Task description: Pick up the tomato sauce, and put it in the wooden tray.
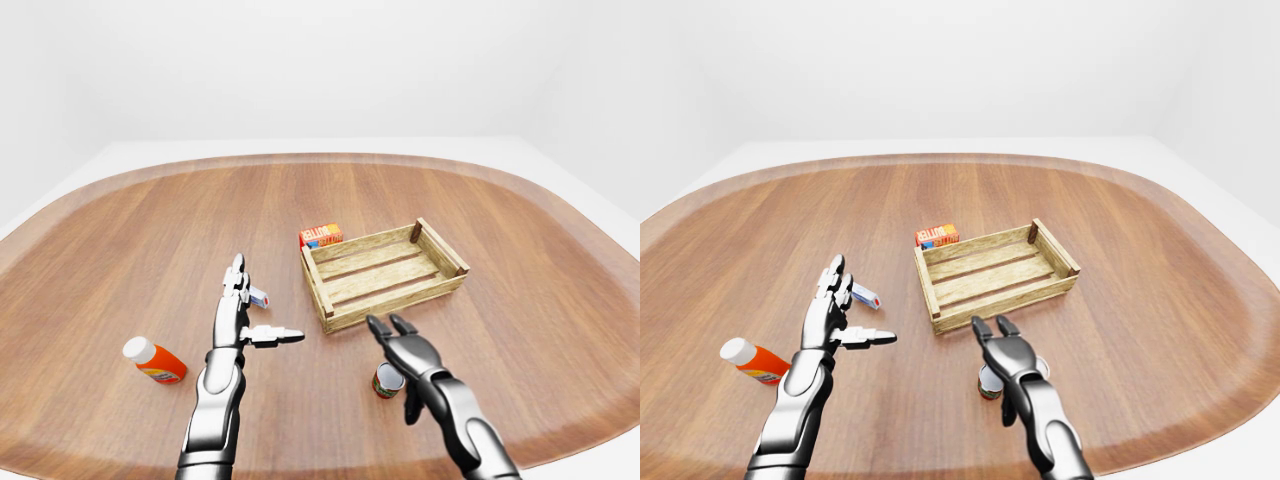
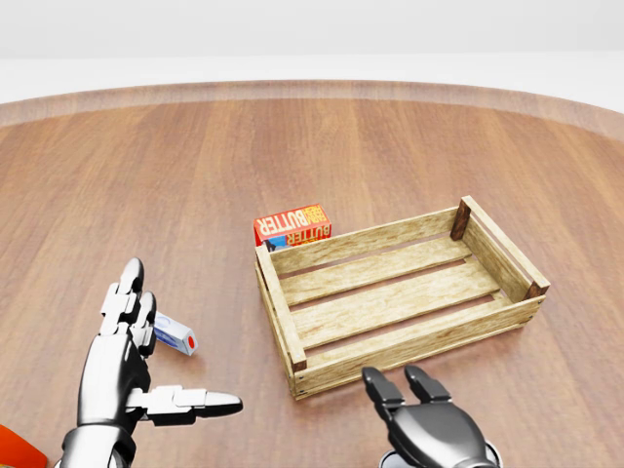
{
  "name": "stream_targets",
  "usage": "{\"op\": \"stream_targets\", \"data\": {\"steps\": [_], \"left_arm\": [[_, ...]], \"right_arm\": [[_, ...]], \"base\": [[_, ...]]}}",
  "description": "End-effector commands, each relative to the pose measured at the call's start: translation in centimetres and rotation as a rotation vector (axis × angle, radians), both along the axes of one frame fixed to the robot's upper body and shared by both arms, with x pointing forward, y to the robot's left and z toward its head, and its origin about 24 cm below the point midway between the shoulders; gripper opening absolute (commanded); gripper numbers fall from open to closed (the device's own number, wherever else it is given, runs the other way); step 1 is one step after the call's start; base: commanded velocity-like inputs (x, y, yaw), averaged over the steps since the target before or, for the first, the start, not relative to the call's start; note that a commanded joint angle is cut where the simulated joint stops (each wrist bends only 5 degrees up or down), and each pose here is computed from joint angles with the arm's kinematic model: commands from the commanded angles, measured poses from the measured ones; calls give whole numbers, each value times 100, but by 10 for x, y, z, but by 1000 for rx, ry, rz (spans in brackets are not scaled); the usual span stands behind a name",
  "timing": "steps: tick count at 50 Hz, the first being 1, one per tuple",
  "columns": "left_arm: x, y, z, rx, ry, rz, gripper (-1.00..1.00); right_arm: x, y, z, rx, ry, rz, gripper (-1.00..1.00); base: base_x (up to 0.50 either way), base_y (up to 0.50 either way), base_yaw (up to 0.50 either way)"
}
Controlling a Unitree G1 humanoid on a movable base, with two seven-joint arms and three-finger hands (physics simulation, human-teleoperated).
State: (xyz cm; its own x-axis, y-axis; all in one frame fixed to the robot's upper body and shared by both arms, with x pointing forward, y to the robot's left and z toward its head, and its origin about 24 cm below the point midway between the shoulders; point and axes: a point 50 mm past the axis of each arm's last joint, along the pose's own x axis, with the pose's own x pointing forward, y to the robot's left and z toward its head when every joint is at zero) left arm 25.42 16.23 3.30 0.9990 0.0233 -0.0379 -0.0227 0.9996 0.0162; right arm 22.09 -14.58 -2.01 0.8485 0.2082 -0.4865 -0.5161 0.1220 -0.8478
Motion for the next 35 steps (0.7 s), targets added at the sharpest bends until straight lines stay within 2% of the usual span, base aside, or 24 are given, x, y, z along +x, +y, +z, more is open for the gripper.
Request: {"op": "stream_targets", "data": {"steps": [1, 35], "left_arm": [[0, 0, 0, 1, 0, 0, 100], [-1, 0, 0, 3, -1, -1, 100]], "right_arm": [[-1, 1, -7, -1, 12, 2, 100], [-4, 8, -33, -8, 46, 10, 100]], "base": [[0, 0, 0], [0, 0, 0]]}}
